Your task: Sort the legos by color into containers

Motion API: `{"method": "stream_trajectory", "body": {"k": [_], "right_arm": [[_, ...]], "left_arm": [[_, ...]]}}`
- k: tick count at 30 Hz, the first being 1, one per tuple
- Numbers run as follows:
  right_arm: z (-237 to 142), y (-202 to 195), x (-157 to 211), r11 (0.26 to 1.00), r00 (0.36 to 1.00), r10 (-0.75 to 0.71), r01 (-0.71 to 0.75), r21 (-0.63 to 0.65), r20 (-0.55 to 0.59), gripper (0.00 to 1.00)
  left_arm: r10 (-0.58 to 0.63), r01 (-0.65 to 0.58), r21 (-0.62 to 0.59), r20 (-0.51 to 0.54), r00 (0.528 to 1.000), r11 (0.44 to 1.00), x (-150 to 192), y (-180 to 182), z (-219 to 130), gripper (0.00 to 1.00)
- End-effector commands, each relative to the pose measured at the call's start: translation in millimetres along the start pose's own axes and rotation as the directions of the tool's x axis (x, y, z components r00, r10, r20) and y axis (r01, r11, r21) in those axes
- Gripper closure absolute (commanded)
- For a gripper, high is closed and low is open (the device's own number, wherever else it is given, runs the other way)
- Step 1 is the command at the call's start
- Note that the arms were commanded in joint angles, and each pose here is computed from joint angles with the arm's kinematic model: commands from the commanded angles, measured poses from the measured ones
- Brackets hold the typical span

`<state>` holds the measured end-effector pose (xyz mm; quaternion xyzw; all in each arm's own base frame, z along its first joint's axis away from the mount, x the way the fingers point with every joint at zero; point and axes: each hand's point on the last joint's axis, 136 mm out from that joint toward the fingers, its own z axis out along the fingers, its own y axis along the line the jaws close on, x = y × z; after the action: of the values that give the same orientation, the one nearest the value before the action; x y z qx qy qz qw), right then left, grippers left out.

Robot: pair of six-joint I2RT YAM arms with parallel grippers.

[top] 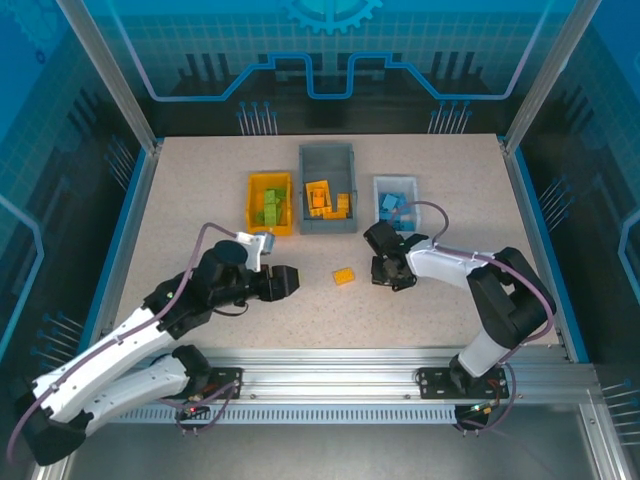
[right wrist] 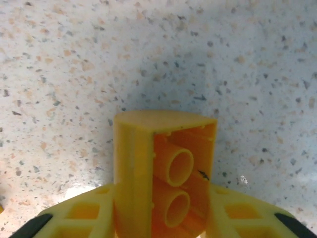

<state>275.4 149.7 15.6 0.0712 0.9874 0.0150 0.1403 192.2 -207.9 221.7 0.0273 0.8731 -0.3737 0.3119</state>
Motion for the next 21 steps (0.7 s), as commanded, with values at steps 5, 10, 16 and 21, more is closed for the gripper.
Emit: {"method": "stream_trajectory", "body": {"k": [5,10,16,21], "right_arm": [[-63.1,61.4,-28.6,0.971,0.943,-0.232,0.238,0.003,0.239,0.74],[-91.0,108.4,-56.3,0.953,0.916,-0.282,0.302,-0.026,0.285,0.72],[-76.3,146.4,-114.7,0.967,0.938,-0.243,0.254,-0.014,0.247,0.71],[-63.1,156.0,-167.0,0.979,0.946,-0.204,0.200,0.041,0.252,0.70]], "left_arm": [[-0.055,0.075,-0.130,0.151,0.987,0.989,-14.5,27.0,-31.0,0.45],[-0.047,0.084,-0.170,0.214,0.976,0.982,-31.5,28.5,-35.0,0.45],[-0.057,0.086,-0.169,0.167,0.984,0.982,-29.3,25.9,-14.5,0.45],[-0.062,0.080,-0.176,0.104,0.993,0.981,-19.1,28.5,2.5,0.45]]}}
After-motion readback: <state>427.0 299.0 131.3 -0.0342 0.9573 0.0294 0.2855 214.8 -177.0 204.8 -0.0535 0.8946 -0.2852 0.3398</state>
